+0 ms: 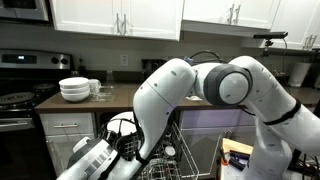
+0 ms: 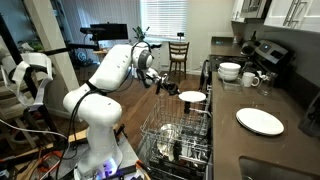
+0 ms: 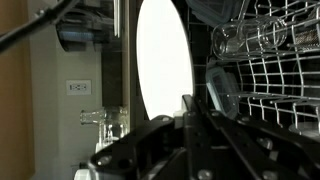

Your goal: Pick a plate on the counter and put it in the dishwasher

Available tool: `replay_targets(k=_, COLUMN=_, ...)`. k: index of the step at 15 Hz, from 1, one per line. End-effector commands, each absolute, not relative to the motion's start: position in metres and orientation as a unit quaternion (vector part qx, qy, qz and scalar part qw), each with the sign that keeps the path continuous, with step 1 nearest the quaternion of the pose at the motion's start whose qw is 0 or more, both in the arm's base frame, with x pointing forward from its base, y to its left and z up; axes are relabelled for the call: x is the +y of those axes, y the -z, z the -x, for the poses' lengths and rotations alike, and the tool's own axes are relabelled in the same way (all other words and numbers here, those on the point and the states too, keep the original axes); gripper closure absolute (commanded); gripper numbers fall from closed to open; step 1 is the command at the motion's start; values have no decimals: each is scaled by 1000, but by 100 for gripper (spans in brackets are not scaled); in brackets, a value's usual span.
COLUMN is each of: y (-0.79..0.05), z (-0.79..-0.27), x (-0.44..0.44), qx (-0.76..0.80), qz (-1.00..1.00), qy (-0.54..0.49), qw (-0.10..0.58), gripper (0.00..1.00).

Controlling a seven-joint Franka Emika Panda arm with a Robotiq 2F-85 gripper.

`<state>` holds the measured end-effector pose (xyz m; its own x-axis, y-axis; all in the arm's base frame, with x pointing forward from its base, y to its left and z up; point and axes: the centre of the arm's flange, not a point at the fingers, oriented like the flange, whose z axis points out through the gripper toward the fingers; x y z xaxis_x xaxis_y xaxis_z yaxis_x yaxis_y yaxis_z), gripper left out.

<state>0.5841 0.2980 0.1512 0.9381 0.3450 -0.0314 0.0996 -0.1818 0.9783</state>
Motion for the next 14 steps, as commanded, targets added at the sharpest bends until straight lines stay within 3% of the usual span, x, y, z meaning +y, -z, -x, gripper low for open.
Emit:
replay_targets(k=1, y=-150, z=-582, x=300, qx=112, qz=-767, qy=-96, qw=625, gripper=98)
replay_targets(k=14, y=-159, z=-548, x=326, qx=45, qz=-799, qy=-176, qw=573, gripper=98)
